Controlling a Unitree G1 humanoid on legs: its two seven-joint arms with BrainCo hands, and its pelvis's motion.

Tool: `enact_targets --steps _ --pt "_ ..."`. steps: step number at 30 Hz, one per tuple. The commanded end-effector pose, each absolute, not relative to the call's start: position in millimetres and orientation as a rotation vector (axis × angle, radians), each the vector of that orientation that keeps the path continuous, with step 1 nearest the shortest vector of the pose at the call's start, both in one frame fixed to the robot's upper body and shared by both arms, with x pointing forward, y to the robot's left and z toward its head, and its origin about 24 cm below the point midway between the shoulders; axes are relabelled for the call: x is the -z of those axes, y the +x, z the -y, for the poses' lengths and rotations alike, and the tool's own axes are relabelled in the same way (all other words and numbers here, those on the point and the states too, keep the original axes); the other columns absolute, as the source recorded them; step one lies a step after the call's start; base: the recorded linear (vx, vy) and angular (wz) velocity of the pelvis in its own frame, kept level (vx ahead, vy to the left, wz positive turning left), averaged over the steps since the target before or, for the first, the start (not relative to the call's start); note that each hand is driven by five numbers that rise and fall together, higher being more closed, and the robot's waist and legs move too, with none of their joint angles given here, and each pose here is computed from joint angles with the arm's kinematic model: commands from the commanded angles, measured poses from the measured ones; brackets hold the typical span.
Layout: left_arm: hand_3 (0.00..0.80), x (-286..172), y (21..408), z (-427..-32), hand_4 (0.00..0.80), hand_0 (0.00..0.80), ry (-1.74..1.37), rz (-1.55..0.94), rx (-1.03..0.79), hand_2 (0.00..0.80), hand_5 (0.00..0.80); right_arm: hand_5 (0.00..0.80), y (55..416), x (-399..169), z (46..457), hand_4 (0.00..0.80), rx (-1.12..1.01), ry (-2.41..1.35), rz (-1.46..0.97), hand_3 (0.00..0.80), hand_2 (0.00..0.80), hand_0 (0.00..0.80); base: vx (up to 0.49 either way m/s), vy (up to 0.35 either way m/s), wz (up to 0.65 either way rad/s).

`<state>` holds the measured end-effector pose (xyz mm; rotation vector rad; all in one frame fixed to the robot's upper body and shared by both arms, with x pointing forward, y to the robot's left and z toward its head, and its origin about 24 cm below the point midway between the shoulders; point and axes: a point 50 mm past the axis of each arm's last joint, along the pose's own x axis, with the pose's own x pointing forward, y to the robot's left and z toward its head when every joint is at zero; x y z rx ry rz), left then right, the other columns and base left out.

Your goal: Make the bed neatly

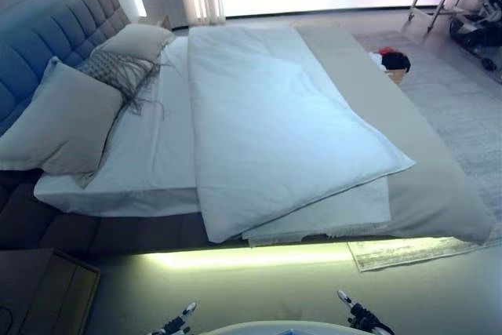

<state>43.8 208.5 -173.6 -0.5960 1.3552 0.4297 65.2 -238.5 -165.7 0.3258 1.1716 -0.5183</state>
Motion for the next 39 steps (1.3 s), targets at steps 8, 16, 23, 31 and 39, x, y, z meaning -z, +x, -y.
enact_targets --steps 8,16,23,31,39 --pt "0.000 174.6 45.5 -209.7 0.000 0.000 -0.620 -1.305 -0.502 0.000 0.000 0.000 66.8 166.5 239.6 0.000 0.535 0.317 -1.216 0.000 0.000 0.000 0.023 0.005 0.00" --pt "0.000 173.3 41.1 -219.5 0.000 0.000 -0.576 -1.342 -0.510 0.000 0.000 0.000 78.0 164.5 238.9 0.000 0.466 0.266 -1.192 0.000 0.000 0.000 -0.013 -0.003 0.00" --pt "0.000 173.3 43.1 -217.8 0.000 0.000 -0.574 -1.355 -0.482 0.000 0.000 0.000 83.5 162.1 243.0 0.000 0.506 0.347 -1.128 0.000 0.000 0.000 0.000 0.000 0.00" --pt "0.000 174.1 46.9 -211.5 0.000 0.000 -0.519 -1.392 -0.426 0.000 0.000 0.000 91.8 160.1 241.7 0.000 0.528 0.336 -1.071 0.000 0.000 0.000 0.000 0.000 0.00" --pt "0.000 174.4 42.9 -213.1 0.000 0.000 -0.505 -1.418 -0.468 0.000 0.000 0.000 102.9 157.8 235.0 0.000 0.474 0.389 -0.999 0.000 0.000 0.000 0.053 -0.072 0.00"
